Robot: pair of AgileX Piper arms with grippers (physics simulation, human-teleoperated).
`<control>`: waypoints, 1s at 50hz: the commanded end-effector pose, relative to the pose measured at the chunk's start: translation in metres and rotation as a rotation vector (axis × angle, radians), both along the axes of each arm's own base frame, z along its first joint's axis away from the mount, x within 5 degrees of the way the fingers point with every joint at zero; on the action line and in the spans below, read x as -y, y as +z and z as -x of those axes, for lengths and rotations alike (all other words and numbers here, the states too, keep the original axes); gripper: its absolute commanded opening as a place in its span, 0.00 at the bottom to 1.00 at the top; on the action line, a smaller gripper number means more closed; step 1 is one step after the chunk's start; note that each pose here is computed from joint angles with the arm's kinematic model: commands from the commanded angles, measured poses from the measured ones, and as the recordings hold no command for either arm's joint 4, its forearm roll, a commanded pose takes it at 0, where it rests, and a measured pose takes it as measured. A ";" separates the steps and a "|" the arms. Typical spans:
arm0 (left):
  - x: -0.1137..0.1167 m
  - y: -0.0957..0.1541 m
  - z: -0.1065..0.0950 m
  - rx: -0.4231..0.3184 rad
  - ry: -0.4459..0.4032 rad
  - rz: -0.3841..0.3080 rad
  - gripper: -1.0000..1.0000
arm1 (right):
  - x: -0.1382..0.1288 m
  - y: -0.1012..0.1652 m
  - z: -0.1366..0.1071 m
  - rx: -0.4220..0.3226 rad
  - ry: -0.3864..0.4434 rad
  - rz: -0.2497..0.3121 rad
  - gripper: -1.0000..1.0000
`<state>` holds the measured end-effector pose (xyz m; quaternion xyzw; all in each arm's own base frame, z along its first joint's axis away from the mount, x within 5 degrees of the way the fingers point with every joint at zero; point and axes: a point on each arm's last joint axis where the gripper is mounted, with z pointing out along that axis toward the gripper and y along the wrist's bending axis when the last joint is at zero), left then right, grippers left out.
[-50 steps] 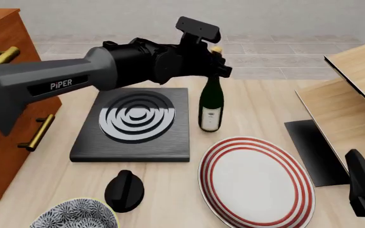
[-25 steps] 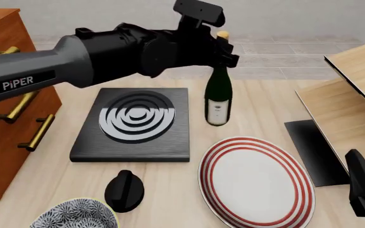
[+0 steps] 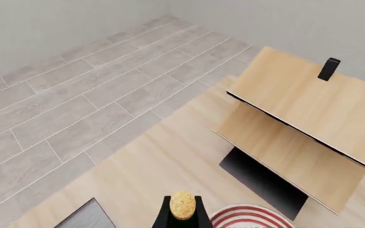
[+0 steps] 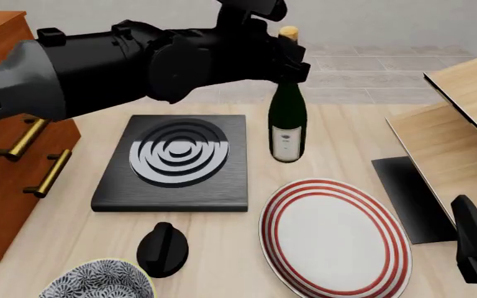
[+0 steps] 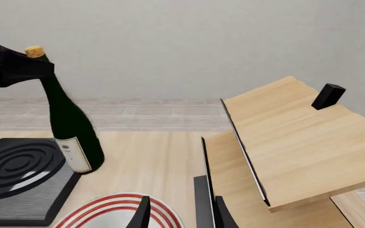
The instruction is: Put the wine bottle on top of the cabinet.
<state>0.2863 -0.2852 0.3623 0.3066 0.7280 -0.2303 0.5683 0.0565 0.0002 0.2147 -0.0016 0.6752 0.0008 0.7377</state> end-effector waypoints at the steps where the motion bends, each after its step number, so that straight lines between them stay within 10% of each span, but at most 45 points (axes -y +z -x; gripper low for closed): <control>1: -0.012 0.018 0.017 0.049 -0.015 0.021 0.00 | 0.000 0.000 0.000 0.000 0.000 0.000 1.00; 50: -0.068 0.016 0.059 0.088 0.019 0.066 0.00 | 0.000 0.000 0.000 0.000 0.000 0.000 1.00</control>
